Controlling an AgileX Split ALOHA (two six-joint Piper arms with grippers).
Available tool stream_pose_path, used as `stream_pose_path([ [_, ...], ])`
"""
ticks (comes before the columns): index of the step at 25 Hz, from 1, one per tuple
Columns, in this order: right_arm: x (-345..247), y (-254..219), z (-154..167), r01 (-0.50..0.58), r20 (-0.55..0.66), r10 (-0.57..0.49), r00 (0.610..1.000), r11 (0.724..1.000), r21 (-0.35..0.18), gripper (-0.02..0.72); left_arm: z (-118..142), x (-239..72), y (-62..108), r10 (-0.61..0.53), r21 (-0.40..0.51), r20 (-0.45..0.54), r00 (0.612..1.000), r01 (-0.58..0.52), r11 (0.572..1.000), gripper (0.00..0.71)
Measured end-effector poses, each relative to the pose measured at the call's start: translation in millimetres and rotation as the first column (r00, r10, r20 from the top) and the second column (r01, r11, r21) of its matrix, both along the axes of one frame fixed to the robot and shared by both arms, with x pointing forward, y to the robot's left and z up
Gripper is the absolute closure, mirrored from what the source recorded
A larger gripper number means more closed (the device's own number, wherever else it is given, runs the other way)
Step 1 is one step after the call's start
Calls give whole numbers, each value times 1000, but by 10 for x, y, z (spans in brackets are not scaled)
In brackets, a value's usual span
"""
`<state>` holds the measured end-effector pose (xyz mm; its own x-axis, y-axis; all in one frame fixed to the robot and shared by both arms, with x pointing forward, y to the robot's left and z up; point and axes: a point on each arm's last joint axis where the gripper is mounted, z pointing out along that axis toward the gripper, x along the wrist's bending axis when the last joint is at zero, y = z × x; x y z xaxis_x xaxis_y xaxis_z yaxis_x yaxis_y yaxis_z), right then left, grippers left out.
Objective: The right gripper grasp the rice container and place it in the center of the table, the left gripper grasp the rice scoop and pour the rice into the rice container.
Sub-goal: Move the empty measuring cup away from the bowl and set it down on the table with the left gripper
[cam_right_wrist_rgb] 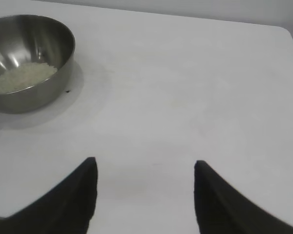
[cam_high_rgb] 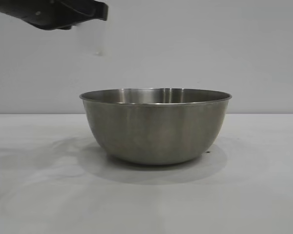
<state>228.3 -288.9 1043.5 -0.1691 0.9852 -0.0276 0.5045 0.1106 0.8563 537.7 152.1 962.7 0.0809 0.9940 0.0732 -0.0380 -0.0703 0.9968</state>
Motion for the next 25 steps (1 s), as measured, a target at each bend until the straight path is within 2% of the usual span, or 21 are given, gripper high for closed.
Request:
stream_pose_path([
  [5, 0, 0, 0, 0, 0, 0, 1000, 1000, 0, 325, -38, -125, 139, 58, -10, -41, 997, -58, 998, 710],
  [15, 0, 0, 0, 0, 0, 0, 1000, 1000, 0, 325, -253, -296, 455, 75, 20, -123, 990, -73, 997, 710],
  [19, 0, 0, 0, 0, 0, 0, 1000, 1000, 0, 325, -283, -267, 495, 67, -33, -133, 989, -72, 997, 710],
  [25, 0, 0, 0, 0, 0, 0, 1000, 1000, 0, 325, -577, -245, 473, 57, -47, -221, 974, -68, 997, 710],
])
